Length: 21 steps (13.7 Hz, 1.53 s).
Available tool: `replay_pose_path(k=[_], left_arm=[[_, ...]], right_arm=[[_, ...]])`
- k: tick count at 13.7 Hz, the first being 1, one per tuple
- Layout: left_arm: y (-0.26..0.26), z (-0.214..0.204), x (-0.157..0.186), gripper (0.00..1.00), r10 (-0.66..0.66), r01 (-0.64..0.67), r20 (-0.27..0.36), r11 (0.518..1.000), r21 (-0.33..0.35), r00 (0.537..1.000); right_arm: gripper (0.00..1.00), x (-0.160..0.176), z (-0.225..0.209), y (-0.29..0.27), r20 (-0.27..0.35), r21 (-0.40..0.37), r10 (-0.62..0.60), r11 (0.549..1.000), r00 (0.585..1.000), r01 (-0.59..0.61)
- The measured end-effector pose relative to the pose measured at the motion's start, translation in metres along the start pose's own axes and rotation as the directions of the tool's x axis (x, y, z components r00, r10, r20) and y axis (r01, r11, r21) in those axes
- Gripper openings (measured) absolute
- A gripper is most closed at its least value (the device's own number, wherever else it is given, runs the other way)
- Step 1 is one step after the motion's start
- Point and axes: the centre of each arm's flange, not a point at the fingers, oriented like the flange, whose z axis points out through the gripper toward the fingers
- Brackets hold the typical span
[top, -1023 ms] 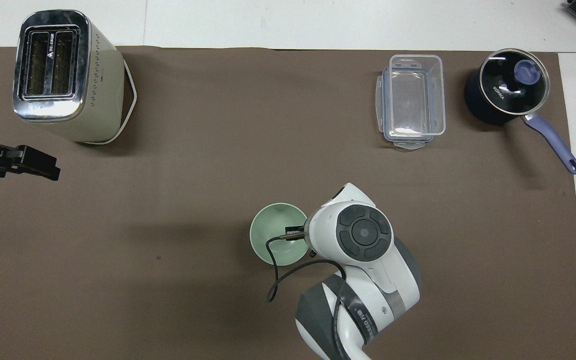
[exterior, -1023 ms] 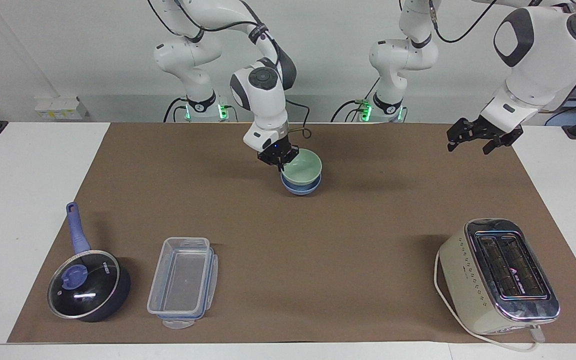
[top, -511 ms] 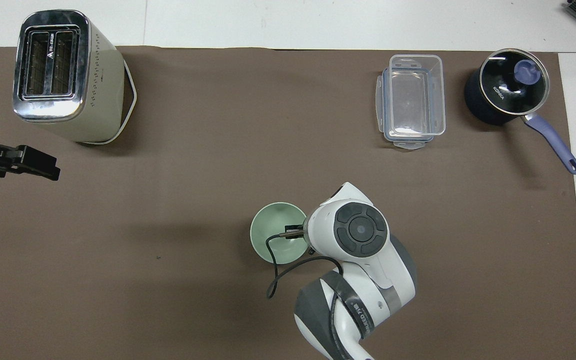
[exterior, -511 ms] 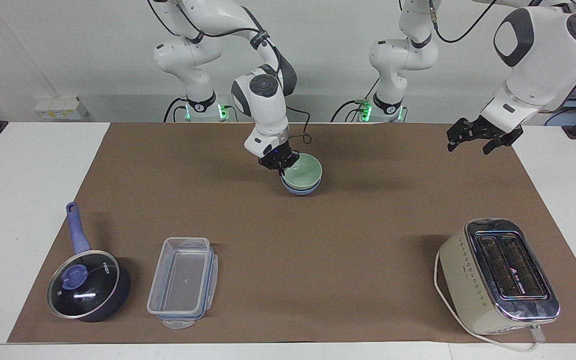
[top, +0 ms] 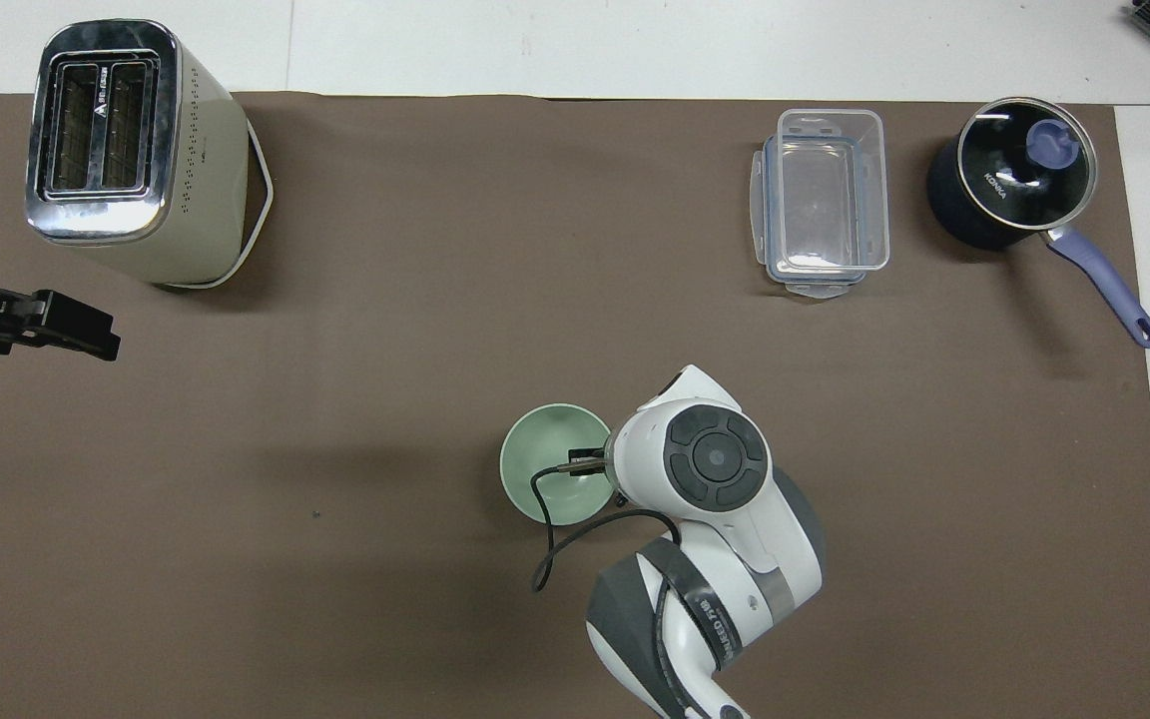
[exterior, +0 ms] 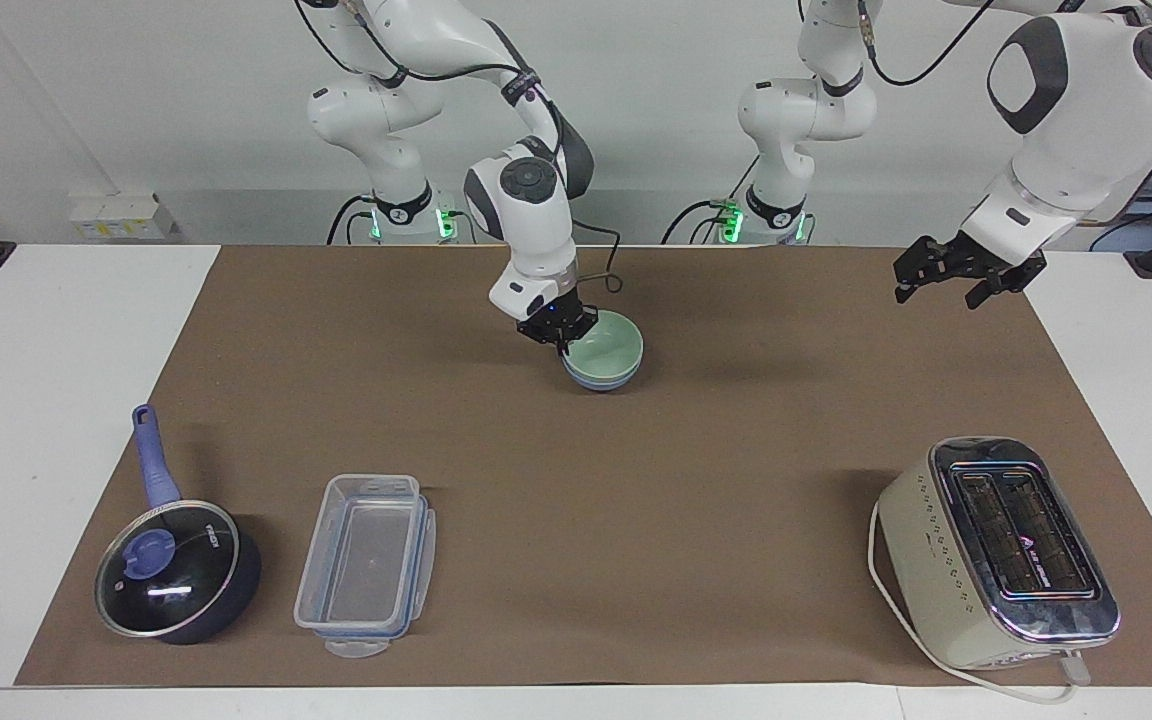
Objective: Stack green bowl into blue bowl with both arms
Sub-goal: 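Open the right gripper and withdraw it away from the bowls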
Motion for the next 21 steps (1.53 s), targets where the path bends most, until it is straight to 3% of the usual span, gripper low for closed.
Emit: replay_pose_path(k=[3,4,8,12,21], left_arm=[[0.0,0.0,0.0,1.0,0.0,0.0,0.0,1.0,0.0,1.0],[0.0,0.0,0.0,1.0,0.0,0.0,0.0,1.0,0.0,1.0],[0.0,0.0,0.0,1.0,0.0,0.0,0.0,1.0,0.0,1.0],[0.0,0.0,0.0,1.0,0.0,0.0,0.0,1.0,0.0,1.0],[0.0,0.0,0.0,1.0,0.0,0.0,0.0,1.0,0.0,1.0]], right_arm=[[0.04,-0.001,0.002,-0.001,0.0,0.0,-0.002,1.0,1.0,0.002],[0.09,-0.001,0.002,-0.001,0.0,0.001,-0.002,1.0,1.0,0.002],[0.53,0.003,-0.004,-0.004,-0.016,0.01,-0.003,1.0,1.0,0.003],[0.99,0.016,-0.045,0.01,-0.076,0.035,0.031,0.999,0.997,-0.028],[1.0,0.075,-0.214,0.177,-0.097,-0.001,0.131,0.991,0.987,-0.132]])
